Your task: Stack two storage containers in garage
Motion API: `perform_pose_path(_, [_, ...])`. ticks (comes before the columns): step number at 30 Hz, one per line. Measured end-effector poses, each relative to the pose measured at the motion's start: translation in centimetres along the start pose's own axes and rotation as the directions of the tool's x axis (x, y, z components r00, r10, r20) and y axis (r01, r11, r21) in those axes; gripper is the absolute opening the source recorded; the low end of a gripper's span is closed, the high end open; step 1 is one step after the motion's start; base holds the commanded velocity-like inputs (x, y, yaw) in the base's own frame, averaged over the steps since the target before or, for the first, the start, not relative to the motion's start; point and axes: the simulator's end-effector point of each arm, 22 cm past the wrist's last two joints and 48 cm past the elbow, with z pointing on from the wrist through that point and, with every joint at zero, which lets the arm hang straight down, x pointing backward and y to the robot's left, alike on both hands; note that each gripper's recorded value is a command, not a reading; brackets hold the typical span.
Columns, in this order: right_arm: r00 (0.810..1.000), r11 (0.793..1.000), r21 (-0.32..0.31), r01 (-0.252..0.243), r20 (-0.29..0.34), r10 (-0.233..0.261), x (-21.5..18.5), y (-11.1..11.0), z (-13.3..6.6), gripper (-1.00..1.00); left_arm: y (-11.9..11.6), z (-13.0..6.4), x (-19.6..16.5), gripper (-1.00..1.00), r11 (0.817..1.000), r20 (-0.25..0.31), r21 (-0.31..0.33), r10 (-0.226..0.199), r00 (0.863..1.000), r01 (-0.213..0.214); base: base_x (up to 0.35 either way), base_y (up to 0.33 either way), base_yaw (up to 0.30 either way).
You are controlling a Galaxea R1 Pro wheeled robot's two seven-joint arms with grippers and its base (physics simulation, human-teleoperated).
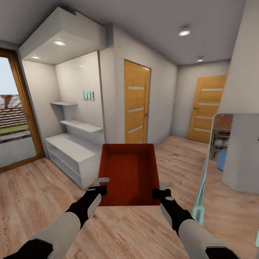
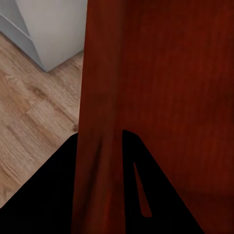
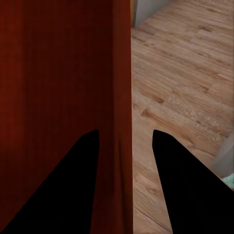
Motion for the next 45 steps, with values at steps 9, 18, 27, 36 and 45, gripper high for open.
perform_pose_path(9, [1.000, 1.000, 0.000, 0.000, 0.000, 0.000, 0.00, 0.00, 0.00, -1.00, 0.00, 0.00, 0.01, -1.00, 1.000, 0.000, 0.000, 0.000, 1.000, 0.000, 0.323, 0.000, 0.000])
perform_pose_path(18, [1.000, 1.000, 0.000, 0.000, 0.000, 0.000, 0.01, 0.00, 0.00, -1.00, 0.00, 0.00, 0.02, -1.00, 1.000, 0.000, 0.000, 0.000, 1.000, 0.000, 0.323, 0.000, 0.000])
perform_pose_path(27, [1.000, 1.000, 0.000, 0.001, -0.001, -0.001, 0.00, 0.00, 0.00, -1.00, 0.00, 0.00, 0.03, -1.00, 1.000, -0.001, 0.000, -0.001, 1.000, 0.001, 0.323, 0.000, 0.000])
perform_pose_path(36, [1.000, 1.000, 0.000, 0.000, 0.000, 0.000, 0.00, 0.00, 0.00, -1.00, 0.00, 0.00, 0.02, -1.00, 1.000, 0.000, 0.000, 0.000, 1.000, 0.000, 0.323, 0.000, 0.000])
perform_pose_path(45, [1.000, 1.000, 0.000, 0.000, 0.000, 0.000, 0.00, 0.00, 0.00, -1.00, 0.01, 0.00, 0.02, -1.00, 1.000, 0.000, 0.000, 0.000, 1.000, 0.000, 0.323, 0.000, 0.000])
